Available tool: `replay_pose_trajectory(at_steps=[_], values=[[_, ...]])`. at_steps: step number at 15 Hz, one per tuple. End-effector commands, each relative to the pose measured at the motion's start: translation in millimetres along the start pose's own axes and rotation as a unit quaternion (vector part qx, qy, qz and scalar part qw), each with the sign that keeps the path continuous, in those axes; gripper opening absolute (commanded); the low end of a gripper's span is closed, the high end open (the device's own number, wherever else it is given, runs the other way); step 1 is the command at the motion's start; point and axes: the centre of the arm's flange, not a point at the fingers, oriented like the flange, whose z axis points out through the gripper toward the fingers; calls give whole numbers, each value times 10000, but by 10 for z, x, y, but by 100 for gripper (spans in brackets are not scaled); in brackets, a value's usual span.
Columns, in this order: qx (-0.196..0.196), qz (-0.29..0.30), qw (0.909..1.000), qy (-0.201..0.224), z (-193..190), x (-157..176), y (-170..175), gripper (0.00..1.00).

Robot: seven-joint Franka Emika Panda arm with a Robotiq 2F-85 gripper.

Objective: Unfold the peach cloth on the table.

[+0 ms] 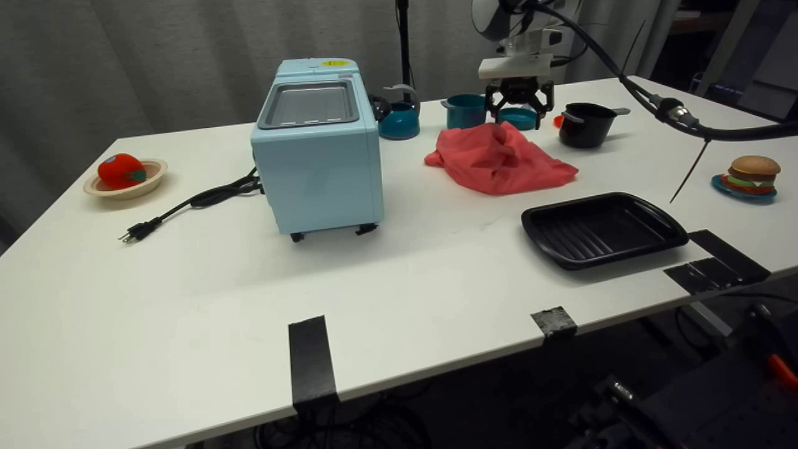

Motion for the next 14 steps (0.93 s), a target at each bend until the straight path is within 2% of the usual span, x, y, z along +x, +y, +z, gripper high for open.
replay_pose_trajectory(at_steps=[1, 5, 14], values=[[306, -25, 9995, -91, -89, 22, -183, 100], [369, -74, 9993, -78, 4, -93, -337, 100], [236, -94, 9997, -54, 391, -78, -466, 99]])
